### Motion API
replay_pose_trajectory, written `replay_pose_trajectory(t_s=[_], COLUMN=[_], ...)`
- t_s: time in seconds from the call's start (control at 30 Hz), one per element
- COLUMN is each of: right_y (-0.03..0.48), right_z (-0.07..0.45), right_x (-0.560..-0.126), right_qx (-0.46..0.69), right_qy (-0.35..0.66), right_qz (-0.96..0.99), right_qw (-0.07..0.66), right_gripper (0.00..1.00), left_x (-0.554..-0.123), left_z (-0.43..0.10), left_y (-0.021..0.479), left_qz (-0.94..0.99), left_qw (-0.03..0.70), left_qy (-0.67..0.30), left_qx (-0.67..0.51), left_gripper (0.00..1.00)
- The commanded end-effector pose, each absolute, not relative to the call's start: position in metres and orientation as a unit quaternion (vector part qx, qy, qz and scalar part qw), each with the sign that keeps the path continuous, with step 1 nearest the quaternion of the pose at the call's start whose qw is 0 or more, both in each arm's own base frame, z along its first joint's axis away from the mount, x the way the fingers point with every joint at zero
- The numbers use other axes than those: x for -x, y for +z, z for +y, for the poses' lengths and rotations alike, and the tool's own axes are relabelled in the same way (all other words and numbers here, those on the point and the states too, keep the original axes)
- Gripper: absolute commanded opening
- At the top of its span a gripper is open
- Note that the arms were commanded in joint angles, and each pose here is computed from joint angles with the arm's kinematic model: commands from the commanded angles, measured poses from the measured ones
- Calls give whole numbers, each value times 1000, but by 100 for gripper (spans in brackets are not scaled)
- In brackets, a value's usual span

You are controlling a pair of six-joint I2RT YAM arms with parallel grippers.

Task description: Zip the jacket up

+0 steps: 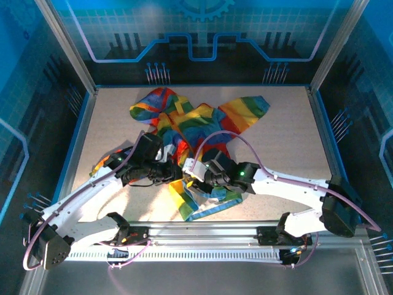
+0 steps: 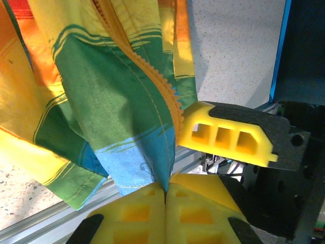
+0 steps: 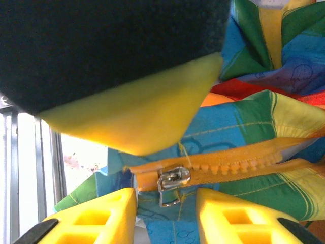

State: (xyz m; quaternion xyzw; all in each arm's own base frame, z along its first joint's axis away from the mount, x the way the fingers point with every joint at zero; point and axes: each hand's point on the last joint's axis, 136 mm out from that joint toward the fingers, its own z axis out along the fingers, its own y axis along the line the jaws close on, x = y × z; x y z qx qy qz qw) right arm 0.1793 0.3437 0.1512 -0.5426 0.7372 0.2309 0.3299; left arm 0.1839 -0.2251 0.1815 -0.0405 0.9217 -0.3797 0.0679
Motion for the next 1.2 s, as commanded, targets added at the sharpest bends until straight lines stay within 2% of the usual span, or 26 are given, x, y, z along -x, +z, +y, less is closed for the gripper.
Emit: replay_pose_trajectory(t_s=[0.0, 0.33, 0.5, 0.97, 1.17], right_y=[166, 167, 168, 174, 172], right_z=[356, 353, 350, 351, 342], right_x=[-183, -184, -180, -173, -181], right_qx=[550, 544, 542, 526, 481], right_qy=[233, 231, 240, 280, 322], right_qz=[721, 722, 721, 723, 753], right_qw=[352, 360, 359, 349, 312], right_gripper=[34, 9, 2, 0, 0], left_x=[-176, -175, -177, -171, -168], left_z=[-230, -226, -223, -213, -215], left_y=[192, 194, 196, 192, 195], left_qz=[918, 928, 931, 941, 938], left_qw=[54, 51, 56, 54, 50], left_qy=[-393, -370, -360, -334, -342], left_qx=[20, 5, 1, -9, -13], left_gripper=[0, 0, 0, 0, 0])
